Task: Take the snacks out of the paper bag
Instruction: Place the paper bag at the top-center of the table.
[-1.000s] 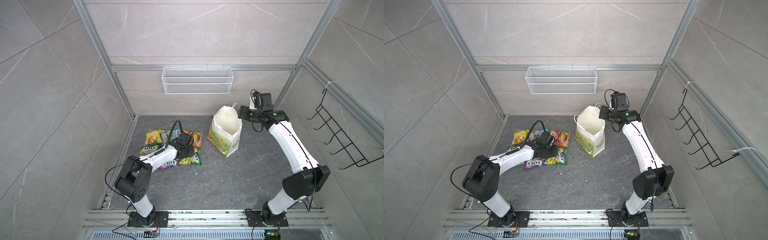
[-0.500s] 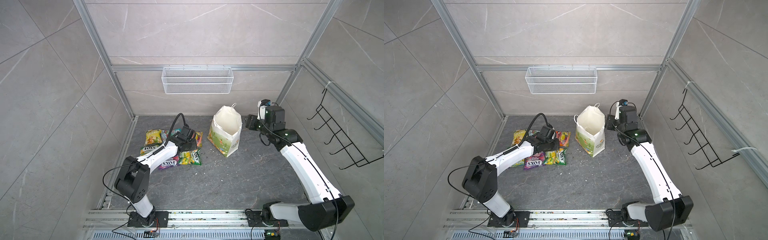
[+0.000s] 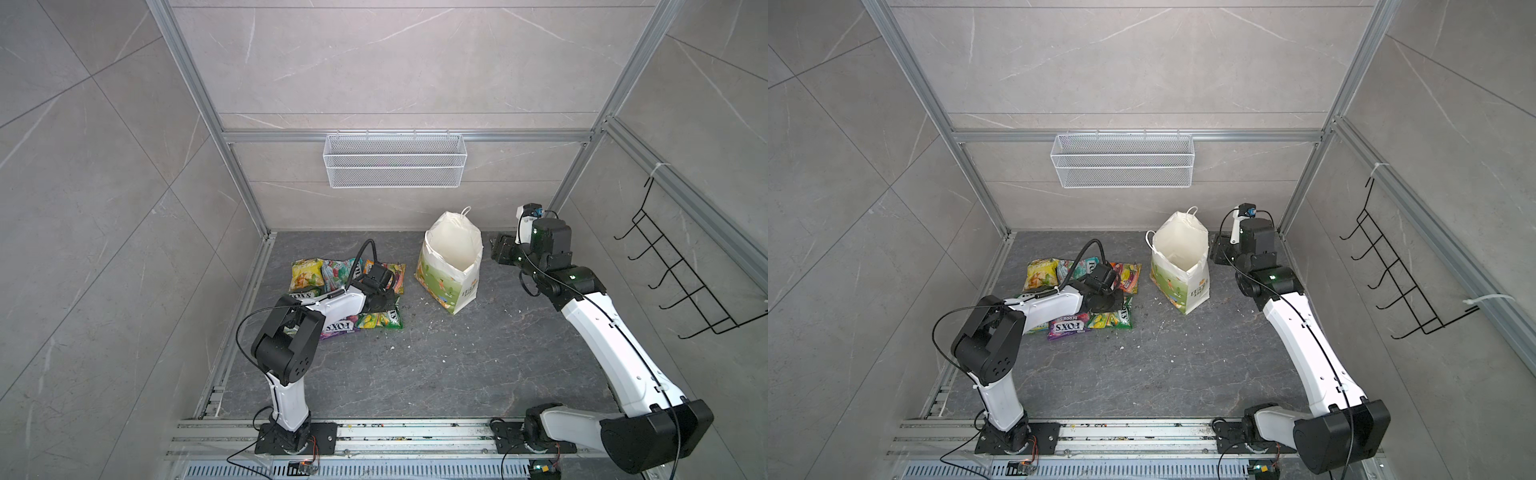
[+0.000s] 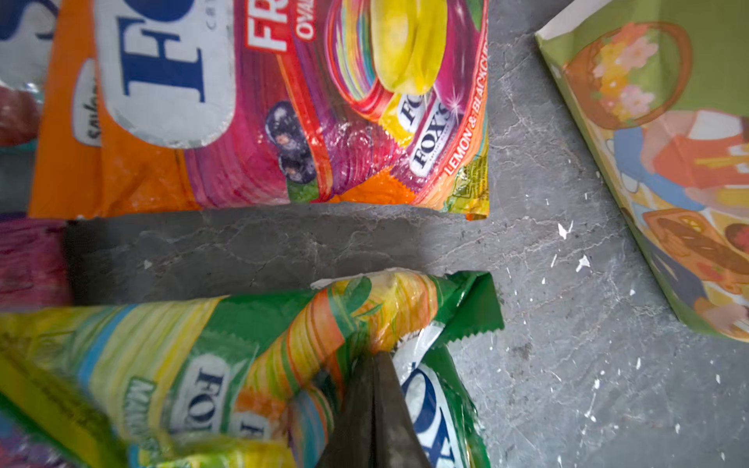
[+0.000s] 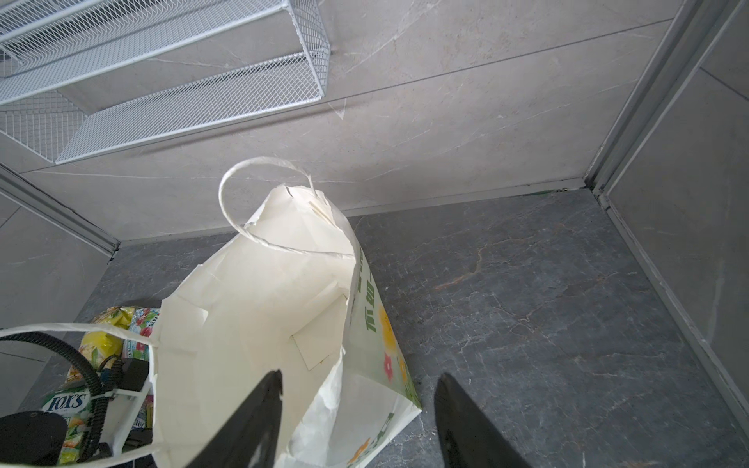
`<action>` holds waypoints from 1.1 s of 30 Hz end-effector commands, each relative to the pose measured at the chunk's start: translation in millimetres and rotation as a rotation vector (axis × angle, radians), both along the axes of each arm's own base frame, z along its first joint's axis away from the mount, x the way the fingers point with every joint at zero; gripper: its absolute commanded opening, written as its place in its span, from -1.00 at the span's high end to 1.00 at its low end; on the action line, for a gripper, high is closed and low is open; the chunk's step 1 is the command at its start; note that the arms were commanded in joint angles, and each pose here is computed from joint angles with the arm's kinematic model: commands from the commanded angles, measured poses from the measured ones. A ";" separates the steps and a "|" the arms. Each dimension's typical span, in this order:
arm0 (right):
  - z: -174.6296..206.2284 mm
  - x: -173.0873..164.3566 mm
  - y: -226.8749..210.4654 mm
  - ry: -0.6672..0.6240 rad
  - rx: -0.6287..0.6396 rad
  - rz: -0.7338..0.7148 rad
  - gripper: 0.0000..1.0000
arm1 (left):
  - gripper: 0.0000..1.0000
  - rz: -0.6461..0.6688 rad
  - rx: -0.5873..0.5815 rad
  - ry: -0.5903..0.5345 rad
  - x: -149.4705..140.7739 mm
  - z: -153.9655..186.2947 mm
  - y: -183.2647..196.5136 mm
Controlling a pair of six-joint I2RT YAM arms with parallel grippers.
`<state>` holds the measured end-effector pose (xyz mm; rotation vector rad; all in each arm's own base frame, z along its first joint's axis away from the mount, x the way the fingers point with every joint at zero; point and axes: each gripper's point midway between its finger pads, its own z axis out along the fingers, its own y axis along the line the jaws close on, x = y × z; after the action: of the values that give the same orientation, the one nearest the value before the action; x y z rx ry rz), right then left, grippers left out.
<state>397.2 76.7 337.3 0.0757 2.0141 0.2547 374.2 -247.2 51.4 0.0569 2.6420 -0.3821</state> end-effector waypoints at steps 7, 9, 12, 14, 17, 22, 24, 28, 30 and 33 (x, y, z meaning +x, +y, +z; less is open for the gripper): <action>22.3 -6.8 -4.9 -0.066 -0.030 -0.005 -0.24 | 0.89 -0.024 -0.025 -0.104 7.7 36.4 -1.3; 23.2 -10.0 -5.9 -0.078 -0.033 -0.005 -0.24 | 0.88 -0.026 -0.038 -0.131 4.8 51.5 1.0; 21.6 -12.8 -3.0 -0.093 -0.031 0.017 -0.24 | 0.88 -0.017 -0.048 -0.143 -1.7 54.8 6.3; 18.6 -11.6 -3.3 -0.087 -0.036 0.015 -0.25 | 0.89 -0.016 -0.067 -0.130 -4.5 43.4 9.3; 16.8 -8.5 -2.7 -0.076 -0.039 0.015 -0.25 | 0.93 -0.040 -0.081 -0.091 -6.7 24.2 8.4; 18.7 -7.1 -1.9 -0.087 -0.034 0.016 -0.25 | 0.95 -0.048 -0.056 -0.054 -6.4 2.2 7.5; 19.1 -7.6 -2.4 -0.091 -0.034 0.015 -0.25 | 0.95 -0.043 -0.050 -0.050 -6.3 -3.3 8.5; 17.7 -10.8 -0.1 -0.087 -0.037 0.035 -0.25 | 0.95 -0.052 -0.055 -0.042 -5.1 -11.1 5.2; 18.7 -14.1 1.1 -0.091 -0.041 0.047 -0.25 | 0.95 -0.051 -0.065 -0.045 -4.8 -9.2 3.4; 21.9 -20.1 3.9 -0.110 -0.046 0.076 -0.25 | 0.93 -0.054 -0.076 -0.074 -2.7 4.0 2.8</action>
<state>385.3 76.6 348.6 0.0094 1.9570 0.2412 369.0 -240.9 47.4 0.0838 2.5832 -0.4677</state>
